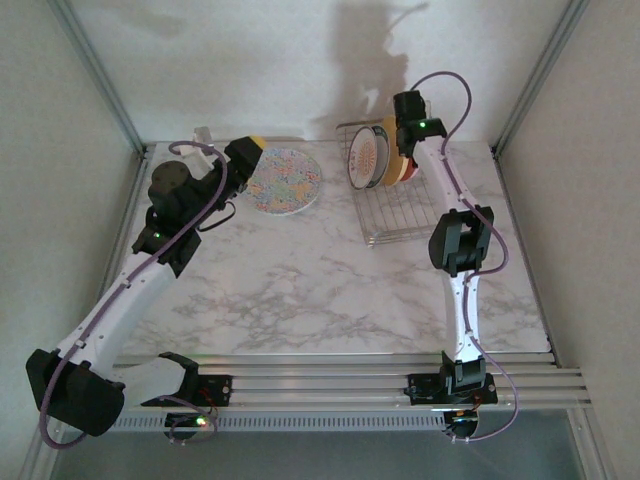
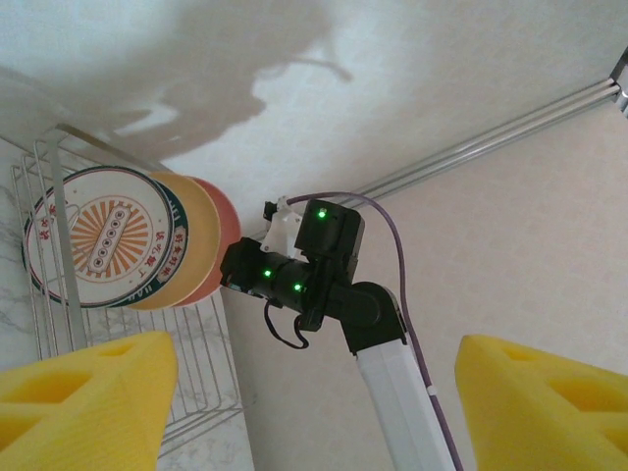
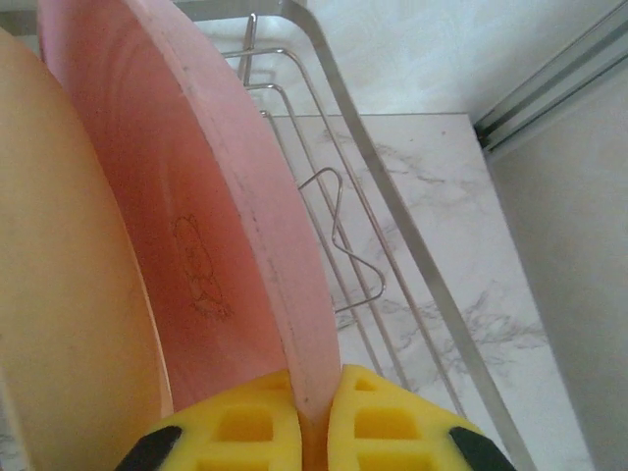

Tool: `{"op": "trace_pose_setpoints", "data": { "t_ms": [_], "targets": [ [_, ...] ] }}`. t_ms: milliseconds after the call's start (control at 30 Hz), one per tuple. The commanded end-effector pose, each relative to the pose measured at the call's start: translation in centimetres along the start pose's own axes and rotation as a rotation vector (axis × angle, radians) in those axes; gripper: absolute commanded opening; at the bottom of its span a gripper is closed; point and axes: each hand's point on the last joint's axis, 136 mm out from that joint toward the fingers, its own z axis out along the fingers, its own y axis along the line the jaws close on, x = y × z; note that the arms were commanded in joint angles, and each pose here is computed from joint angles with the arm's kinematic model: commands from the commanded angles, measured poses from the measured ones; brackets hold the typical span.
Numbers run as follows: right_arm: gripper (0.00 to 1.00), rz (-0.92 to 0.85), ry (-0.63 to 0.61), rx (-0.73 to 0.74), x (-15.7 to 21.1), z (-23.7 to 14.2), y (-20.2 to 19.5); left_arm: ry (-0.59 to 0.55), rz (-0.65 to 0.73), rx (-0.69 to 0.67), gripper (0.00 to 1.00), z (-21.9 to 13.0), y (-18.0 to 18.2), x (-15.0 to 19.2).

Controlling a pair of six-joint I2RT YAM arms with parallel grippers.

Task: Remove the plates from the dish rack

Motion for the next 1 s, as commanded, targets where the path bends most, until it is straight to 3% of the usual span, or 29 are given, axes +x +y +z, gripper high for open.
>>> {"op": "trace_pose_setpoints", "data": {
  "t_ms": [0, 967],
  "targets": [
    [0.00, 0.058, -0.151, 0.052, -4.6, -4.1, -2.0, 0.005, 0.003, 0.046, 0.74, 0.1, -1.0, 0.2],
    [0.00, 0.117, -0.280, 0.226, -7.9, -11.0, -8.7, 0.036, 0.012, 0.133, 0.75, 1.2, -3.4, 0.0]
  ]
}}
